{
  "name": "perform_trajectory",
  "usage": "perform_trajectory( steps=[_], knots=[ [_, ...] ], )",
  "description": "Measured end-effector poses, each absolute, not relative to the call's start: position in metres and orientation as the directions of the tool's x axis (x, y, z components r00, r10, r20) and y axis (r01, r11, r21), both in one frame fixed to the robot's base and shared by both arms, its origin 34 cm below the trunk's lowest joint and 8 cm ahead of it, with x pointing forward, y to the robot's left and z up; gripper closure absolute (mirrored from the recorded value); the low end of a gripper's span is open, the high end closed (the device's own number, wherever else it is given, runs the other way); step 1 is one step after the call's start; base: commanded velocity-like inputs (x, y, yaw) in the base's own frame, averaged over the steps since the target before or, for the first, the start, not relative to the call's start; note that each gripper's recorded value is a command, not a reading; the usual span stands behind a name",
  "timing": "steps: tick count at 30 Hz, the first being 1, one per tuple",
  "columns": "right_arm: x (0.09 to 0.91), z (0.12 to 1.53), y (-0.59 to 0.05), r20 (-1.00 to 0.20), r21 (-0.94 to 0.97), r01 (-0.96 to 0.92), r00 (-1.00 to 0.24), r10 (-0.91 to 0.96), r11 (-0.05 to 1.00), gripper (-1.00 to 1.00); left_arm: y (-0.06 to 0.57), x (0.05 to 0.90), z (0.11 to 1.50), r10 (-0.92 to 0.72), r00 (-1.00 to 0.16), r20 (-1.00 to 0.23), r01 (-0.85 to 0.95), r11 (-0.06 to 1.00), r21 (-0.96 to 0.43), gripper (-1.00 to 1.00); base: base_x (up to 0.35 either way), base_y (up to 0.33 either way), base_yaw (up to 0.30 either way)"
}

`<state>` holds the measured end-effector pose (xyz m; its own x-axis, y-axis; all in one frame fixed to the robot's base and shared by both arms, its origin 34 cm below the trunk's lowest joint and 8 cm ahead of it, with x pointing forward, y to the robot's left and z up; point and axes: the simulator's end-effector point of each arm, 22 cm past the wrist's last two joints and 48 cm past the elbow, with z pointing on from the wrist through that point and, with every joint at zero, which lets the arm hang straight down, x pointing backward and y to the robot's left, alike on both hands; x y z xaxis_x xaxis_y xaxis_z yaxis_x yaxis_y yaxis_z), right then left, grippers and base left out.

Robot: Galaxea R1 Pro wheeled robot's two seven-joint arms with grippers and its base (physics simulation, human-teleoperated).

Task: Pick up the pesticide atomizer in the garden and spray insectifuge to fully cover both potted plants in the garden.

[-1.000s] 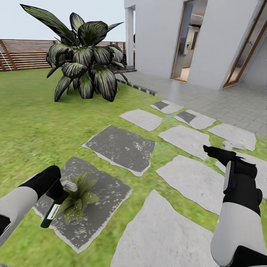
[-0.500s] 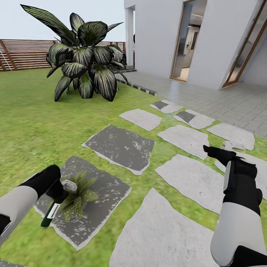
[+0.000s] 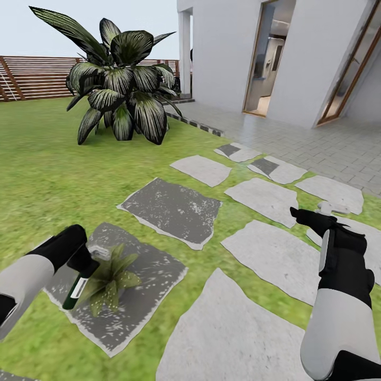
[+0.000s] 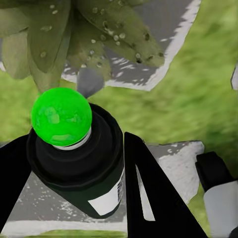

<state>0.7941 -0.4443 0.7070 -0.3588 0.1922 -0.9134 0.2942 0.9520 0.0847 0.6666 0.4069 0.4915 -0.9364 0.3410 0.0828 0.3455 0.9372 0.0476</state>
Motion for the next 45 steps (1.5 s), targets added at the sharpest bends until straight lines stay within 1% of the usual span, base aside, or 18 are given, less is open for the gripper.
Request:
perform_trajectory(
  steps=[3, 8, 14, 18, 22, 26, 31, 33, 42, 45],
  knots=[
    [0.794, 0.707, -0.445, -0.914, 0.085, 0.294, -0.359, 0.192, 0.952, -1.0, 0.407, 0.653, 0.481, 0.342, -0.934, 0.108, 0.348, 0.937, 0.042, 1.0, -0.103, 0.145, 0.0],
    [0.794, 0.707, -0.444, -0.913, 0.084, 0.293, -0.359, 0.192, 0.952, -1.0, 0.408, 0.649, 0.477, 0.341, -0.933, 0.115, 0.347, 0.937, 0.039, 1.0, -0.129, 0.262, -0.015],
    [0.794, 0.707, -0.444, -0.913, 0.084, 0.293, -0.359, 0.191, 0.952, -1.0, 0.409, 0.649, 0.477, 0.344, -0.931, 0.119, 0.351, 0.935, 0.046, 1.0, -0.014, 0.314, -0.212],
    [0.794, 0.707, -0.445, -0.914, 0.084, 0.294, -0.358, 0.192, 0.952, -1.0, 0.41, 0.648, 0.477, 0.346, -0.93, 0.123, 0.354, 0.934, 0.051, 1.0, -0.001, 0.254, -0.069],
    [0.794, 0.707, -0.445, -0.914, 0.084, 0.295, -0.358, 0.192, 0.952, -1.0, 0.423, 0.651, 0.477, 0.35, -0.928, 0.128, 0.363, 0.926, 0.107, 1.0, 0.0, 0.043, -0.007],
    [0.794, 0.707, -0.445, -0.914, 0.085, 0.295, -0.358, 0.192, 0.952, -1.0, 0.429, 0.65, 0.476, 0.346, -0.929, 0.133, 0.363, 0.923, 0.127, 1.0, 0.0, 0.004, -0.06],
    [0.794, 0.707, -0.445, -0.914, 0.085, 0.295, -0.359, 0.192, 0.952, -1.0, 0.429, 0.59, 0.434, 0.363, -0.899, 0.244, 0.395, 0.913, 0.1, 1.0, 0.0, 0.0, -0.173],
    [0.794, 0.707, -0.445, -0.914, 0.085, 0.294, -0.359, 0.192, 0.952, -1.0, 0.43, 0.581, 0.429, 0.371, -0.89, 0.263, 0.408, 0.908, 0.1, 1.0, 0.0, 0.0, -0.03],
    [0.794, 0.707, -0.445, -0.914, 0.085, 0.294, -0.359, 0.192, 0.952, -1.0, 0.434, 0.576, 0.427, 0.37, -0.888, 0.274, 0.41, 0.906, 0.104, 1.0, 0.0, 0.002, -0.003],
    [0.794, 0.707, -0.445, -0.914, 0.084, 0.295, -0.358, 0.192, 0.952, -1.0, 0.434, 0.577, 0.428, 0.369, -0.888, 0.274, 0.409, 0.907, 0.105, 1.0, 0.0, 0.201, 0.0]
  ],
)
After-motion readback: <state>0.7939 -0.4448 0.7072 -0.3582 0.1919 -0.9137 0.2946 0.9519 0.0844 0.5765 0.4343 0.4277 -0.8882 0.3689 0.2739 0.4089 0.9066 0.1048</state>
